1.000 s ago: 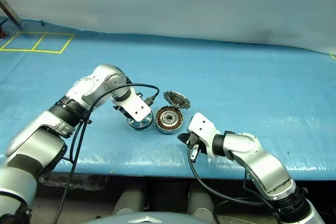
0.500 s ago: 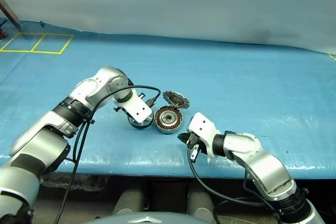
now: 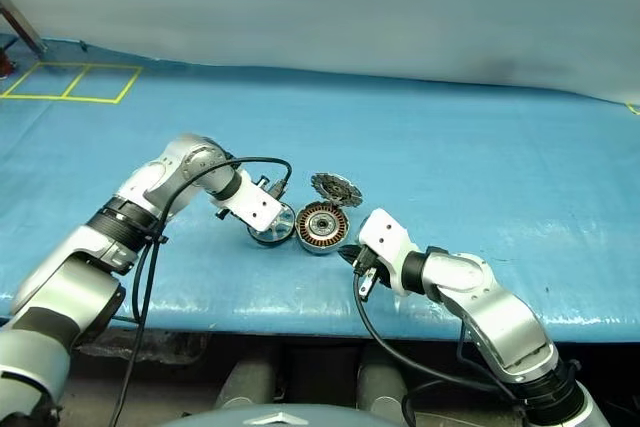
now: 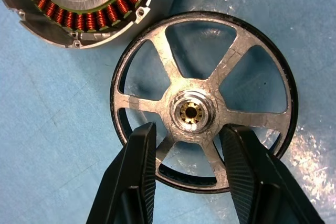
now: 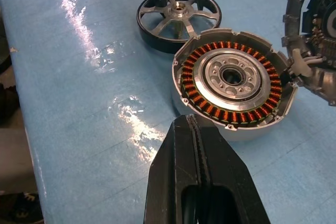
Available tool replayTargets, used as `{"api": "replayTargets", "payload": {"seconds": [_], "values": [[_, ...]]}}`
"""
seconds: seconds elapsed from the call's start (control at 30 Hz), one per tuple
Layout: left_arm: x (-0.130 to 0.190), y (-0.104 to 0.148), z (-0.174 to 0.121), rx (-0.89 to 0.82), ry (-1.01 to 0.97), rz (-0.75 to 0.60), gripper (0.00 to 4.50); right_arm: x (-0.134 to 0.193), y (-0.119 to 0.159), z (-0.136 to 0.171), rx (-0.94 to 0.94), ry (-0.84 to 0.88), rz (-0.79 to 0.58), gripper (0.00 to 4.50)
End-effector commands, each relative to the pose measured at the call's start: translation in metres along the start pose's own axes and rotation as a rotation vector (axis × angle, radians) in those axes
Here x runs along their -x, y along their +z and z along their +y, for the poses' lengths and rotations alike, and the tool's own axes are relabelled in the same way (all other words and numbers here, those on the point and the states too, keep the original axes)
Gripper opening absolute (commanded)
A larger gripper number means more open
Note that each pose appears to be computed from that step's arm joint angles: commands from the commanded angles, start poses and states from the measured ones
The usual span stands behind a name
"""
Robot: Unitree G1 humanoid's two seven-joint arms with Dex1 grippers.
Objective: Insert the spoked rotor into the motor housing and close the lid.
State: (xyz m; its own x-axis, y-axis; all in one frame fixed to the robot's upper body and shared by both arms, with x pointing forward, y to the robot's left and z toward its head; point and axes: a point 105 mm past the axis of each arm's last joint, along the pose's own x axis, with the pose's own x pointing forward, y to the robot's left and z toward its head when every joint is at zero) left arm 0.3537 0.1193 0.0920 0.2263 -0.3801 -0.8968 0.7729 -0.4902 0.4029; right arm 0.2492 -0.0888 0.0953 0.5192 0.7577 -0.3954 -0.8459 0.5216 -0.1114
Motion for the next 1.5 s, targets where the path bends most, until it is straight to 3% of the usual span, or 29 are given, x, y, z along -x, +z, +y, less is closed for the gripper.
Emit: {"api": "replayTargets", "payload": {"seconds": [0.03,0.23,0.53,0.87,0.97,1.1,1.27,1.5], "values": [[0.011,-0.004,0.009,0.056,0.148,-0.053,1.55,0.003,0.006,-0.007,0.017,-0.055,-0.04,0.0],[0.013,-0.021,0.002,0.106,0.356,-0.1,1.55,0.002,0.004,-0.007,0.002,-0.104,-0.069,0.0],[0.017,-0.045,0.002,0.007,0.651,-0.017,1.55,-0.001,0.001,-0.003,-0.026,-0.133,-0.099,0.0],[0.023,-0.046,0.007,-0.028,0.715,-0.018,1.55,-0.004,0.001,-0.003,-0.019,-0.122,-0.096,0.0],[0.033,-0.041,0.013,0.071,0.735,-0.109,1.55,-0.003,-0.001,-0.005,-0.026,-0.125,-0.098,0.0],[0.043,-0.033,0.015,0.273,0.667,-0.281,1.55,0.0,-0.001,-0.011,-0.066,-0.144,-0.135,0.0],[0.058,-0.012,0.003,0.453,0.415,-0.482,1.55,0.006,-0.013,-0.021,-0.107,-0.186,-0.137,0.0],[0.065,0.009,-0.006,0.557,0.186,-0.59,1.55,0.011,-0.023,-0.027,-0.129,-0.221,-0.136,0.0]]}}
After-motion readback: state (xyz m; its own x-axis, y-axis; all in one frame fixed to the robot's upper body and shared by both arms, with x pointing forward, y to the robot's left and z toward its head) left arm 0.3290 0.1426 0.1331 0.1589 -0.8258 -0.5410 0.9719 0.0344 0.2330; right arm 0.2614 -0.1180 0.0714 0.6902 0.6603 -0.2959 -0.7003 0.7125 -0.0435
